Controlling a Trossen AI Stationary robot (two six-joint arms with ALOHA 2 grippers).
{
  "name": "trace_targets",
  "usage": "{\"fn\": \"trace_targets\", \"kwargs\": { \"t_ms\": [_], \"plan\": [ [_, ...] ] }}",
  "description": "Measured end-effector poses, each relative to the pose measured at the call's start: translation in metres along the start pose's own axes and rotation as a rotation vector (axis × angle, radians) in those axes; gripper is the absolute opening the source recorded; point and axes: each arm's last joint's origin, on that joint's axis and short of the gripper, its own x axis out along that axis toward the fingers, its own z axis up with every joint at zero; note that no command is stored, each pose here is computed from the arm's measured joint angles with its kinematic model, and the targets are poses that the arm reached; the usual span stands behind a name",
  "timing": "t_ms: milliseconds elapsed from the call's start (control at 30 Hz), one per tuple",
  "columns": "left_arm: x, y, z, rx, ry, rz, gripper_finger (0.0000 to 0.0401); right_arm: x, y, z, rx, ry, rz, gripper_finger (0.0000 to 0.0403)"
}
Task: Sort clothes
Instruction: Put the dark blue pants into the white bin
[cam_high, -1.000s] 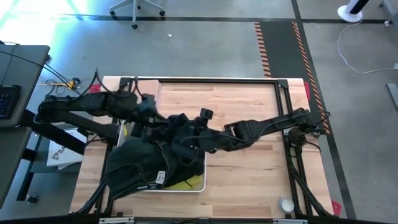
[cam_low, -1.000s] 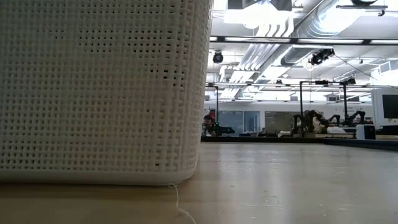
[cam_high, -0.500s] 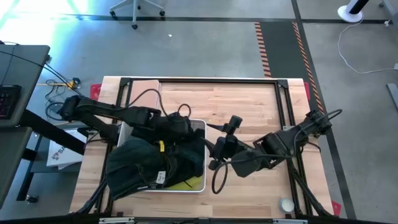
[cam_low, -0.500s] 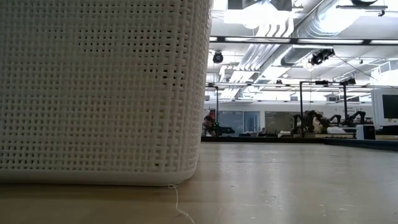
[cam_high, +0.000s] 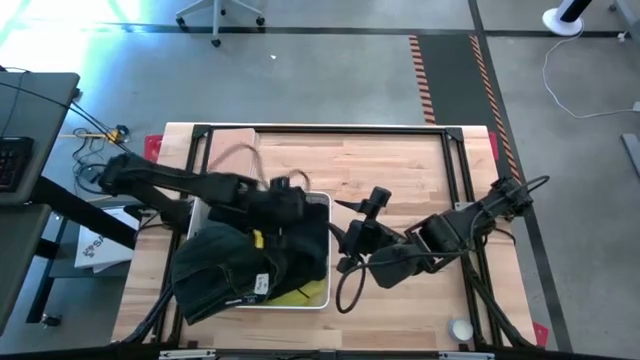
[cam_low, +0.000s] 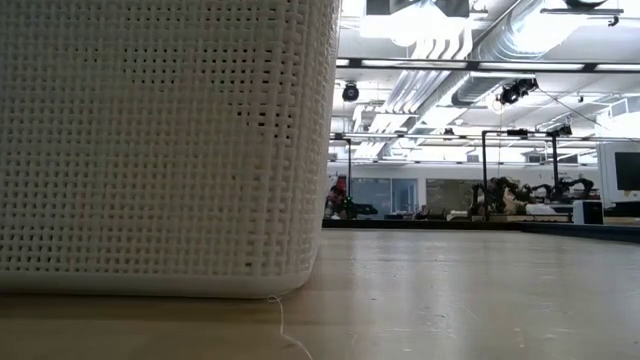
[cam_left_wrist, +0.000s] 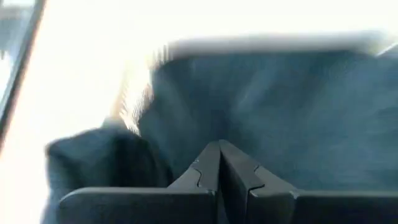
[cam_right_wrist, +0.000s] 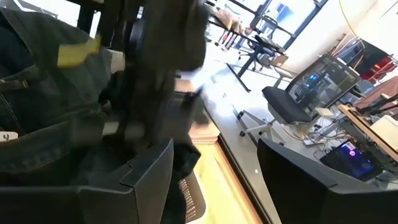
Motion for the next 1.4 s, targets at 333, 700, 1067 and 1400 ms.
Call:
{"fn": "trace_targets", "kwargs": {
  "t_ms": [333, 700, 1067, 1400],
  "plan": [
    [-0.119, -0.009, 0.003, 0.069, -0.304, -0.405, 0.0000, 0.000, 0.000, -0.001, -0.005, 0.004, -0.015, 0.0231],
    [-0.128, -0.022, -0.072, -0.262, 0.358, -0.324, 0.0000, 0.001, -0.001, -0.001, -0.004, 0.005, -0.017, 0.0231],
    [-0.033, -0.036, -0.137, -0.307, 0.601, -0.352, 0.0000, 0.001, -0.001, -0.001, -0.004, 0.005, -0.016, 0.0231],
    [-0.012, -0.027, -0.162, -0.328, 0.680, -0.302, 0.0000, 0.002, -0.001, -0.001, -0.004, 0.008, -0.012, 0.0231]
  ]
}}
